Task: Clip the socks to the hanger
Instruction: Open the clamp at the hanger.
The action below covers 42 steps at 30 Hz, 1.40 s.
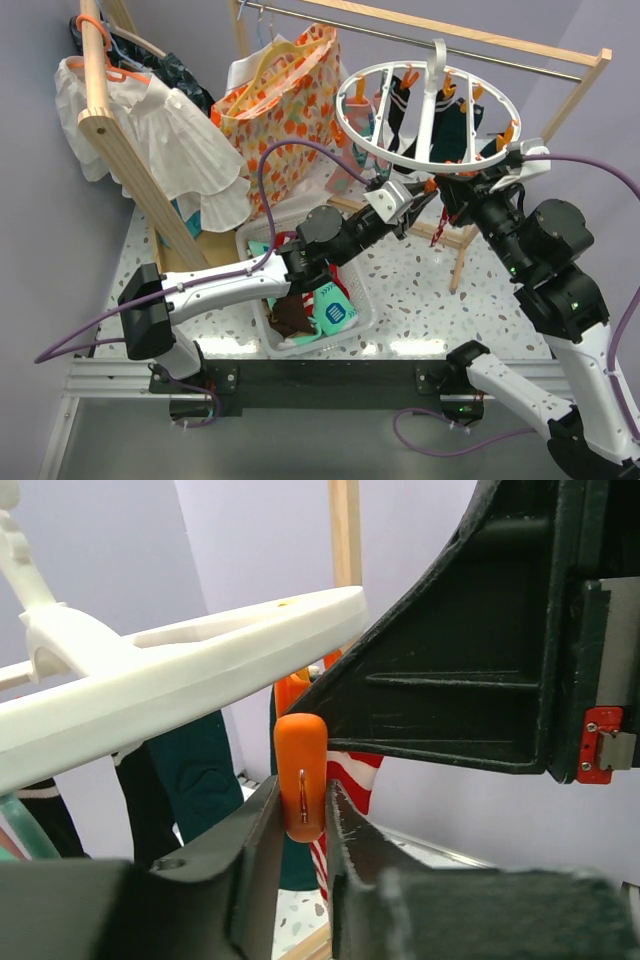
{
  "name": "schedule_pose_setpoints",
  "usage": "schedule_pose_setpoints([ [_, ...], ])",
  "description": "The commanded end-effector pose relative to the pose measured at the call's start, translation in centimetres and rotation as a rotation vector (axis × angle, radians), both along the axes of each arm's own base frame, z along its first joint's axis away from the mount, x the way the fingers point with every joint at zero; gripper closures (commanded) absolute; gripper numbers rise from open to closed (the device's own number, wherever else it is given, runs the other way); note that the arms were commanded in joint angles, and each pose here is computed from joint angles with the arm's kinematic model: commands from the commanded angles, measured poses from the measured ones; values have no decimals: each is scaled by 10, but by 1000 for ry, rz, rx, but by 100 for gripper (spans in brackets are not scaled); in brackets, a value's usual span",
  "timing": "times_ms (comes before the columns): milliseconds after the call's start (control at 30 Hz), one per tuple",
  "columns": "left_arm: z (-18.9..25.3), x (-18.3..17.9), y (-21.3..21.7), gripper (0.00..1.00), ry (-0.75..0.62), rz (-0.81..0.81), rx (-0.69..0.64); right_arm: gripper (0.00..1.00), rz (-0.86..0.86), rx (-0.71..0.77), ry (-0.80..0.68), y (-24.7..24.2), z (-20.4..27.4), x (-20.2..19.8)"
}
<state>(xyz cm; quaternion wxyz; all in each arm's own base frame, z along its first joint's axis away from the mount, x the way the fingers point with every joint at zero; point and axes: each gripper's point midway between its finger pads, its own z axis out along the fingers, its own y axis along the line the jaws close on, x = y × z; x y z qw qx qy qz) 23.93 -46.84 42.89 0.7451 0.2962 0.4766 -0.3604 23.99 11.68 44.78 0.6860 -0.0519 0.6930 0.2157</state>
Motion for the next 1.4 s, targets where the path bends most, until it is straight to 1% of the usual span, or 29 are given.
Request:
schedule_pose_setpoints([
  [0, 27, 6, 10, 85, -36, 44, -70, 100, 23, 38, -30, 3, 11, -5],
  [33, 26, 6, 10, 88, -36, 44, -68, 98, 29, 37, -27, 4, 10, -5],
  [67, 25, 7, 11, 93, -32, 49, -67, 91, 30, 35, -24, 4, 10, -6],
  [133, 25, 6, 12, 97, -30, 49, -68, 80, 21, 29, -30, 1, 12, -8],
  [167, 24, 6, 12, 99, -30, 51, -66, 70, 17, 25, -29, -1, 12, -10],
  [300, 23, 7, 13, 100, -23, 55, -65, 57, 8, 5, -40, -8, 17, -18],
  [467, 23, 7, 13, 100, -19, 53, -63, 52, 24, 13, -57, -9, 24, -26],
  [500, 25, 6, 14, 100, -20, 51, -67, 48, 34, 12, -56, -7, 23, -25],
  [633, 24, 6, 13, 100, -13, 47, -59, 41, 83, 7, -40, 5, 21, -21],
  [867, 25, 3, 13, 100, -11, 31, -56, 37, 64, 28, -31, 10, 16, -7],
  [1067, 24, -1, 11, 100, -13, 6, -51, 37, 79, 42, -34, 18, 17, 1],
  [1167, 24, -2, 11, 100, -11, 3, -55, 40, 84, 48, -32, 21, 16, 5],
  [1267, 25, -3, 12, 100, -11, -5, -59, 48, 94, 54, -21, 25, 12, 8],
  [1300, 26, -4, 12, 100, -13, -9, -59, 54, 97, 54, -19, 26, 11, 8],
  [1367, 24, -6, 11, 100, -16, -20, -54, 63, 95, 52, -18, 26, 10, 9],
])
